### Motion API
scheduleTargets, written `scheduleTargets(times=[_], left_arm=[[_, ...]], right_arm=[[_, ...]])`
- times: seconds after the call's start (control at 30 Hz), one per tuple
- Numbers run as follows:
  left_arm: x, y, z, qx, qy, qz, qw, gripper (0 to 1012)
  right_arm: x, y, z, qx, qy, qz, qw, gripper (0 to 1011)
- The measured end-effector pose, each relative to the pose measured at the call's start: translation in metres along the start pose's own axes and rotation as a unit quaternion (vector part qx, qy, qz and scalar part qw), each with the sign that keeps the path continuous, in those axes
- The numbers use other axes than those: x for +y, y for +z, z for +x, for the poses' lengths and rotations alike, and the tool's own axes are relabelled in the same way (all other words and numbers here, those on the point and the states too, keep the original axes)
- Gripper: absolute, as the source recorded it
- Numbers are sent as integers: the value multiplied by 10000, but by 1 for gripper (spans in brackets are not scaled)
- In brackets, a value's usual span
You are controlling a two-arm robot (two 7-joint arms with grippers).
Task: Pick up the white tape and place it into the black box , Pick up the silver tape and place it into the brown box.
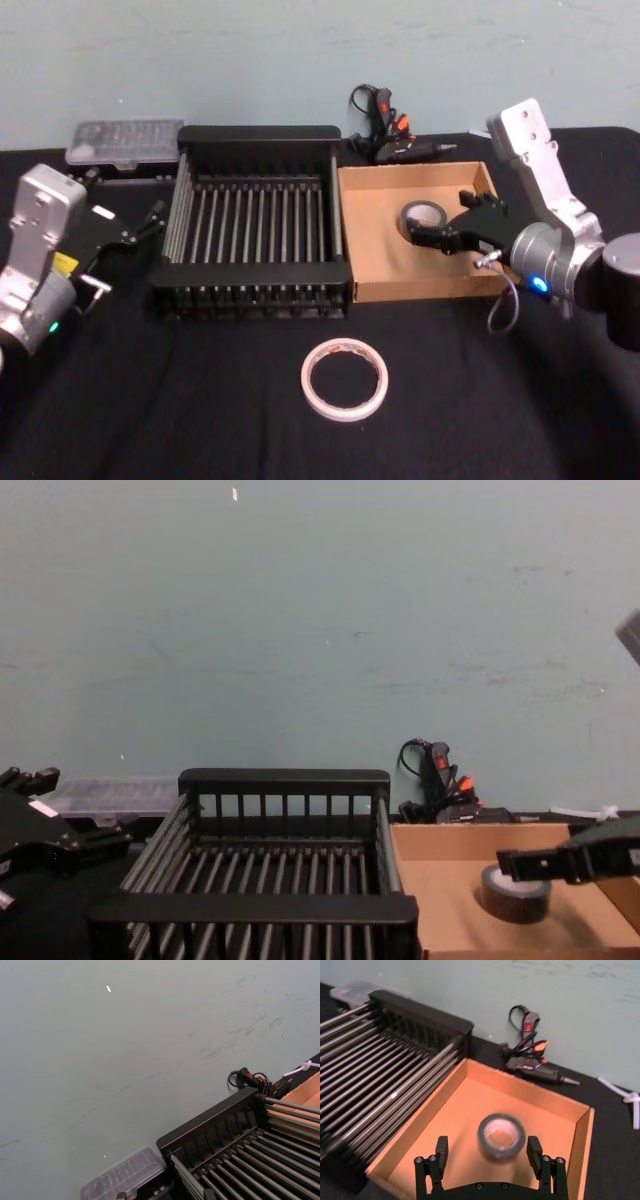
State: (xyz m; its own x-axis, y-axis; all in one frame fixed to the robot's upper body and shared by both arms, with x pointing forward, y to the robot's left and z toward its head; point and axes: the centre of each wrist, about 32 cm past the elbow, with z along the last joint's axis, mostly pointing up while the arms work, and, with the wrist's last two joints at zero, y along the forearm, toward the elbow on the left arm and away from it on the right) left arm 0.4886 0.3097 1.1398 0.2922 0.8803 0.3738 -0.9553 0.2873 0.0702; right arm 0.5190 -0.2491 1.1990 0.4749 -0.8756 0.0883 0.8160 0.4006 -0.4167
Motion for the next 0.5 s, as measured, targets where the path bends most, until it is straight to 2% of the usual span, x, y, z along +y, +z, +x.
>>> scheduleTargets(times=[0.27,0.43,0.5], left_arm=[[0,0,0,0,0,0,10000,1001],[0,0,0,0,-1,1,10000,1002],[0,0,0,0,-1,0,10000,1001]], right_arm=[[-286,-83,-182,-56,235,-129,9996,1002],[-400,-132,-252,-108,353,-160,9992,1002],[-493,-175,-304,-164,454,-190,9987,1002]])
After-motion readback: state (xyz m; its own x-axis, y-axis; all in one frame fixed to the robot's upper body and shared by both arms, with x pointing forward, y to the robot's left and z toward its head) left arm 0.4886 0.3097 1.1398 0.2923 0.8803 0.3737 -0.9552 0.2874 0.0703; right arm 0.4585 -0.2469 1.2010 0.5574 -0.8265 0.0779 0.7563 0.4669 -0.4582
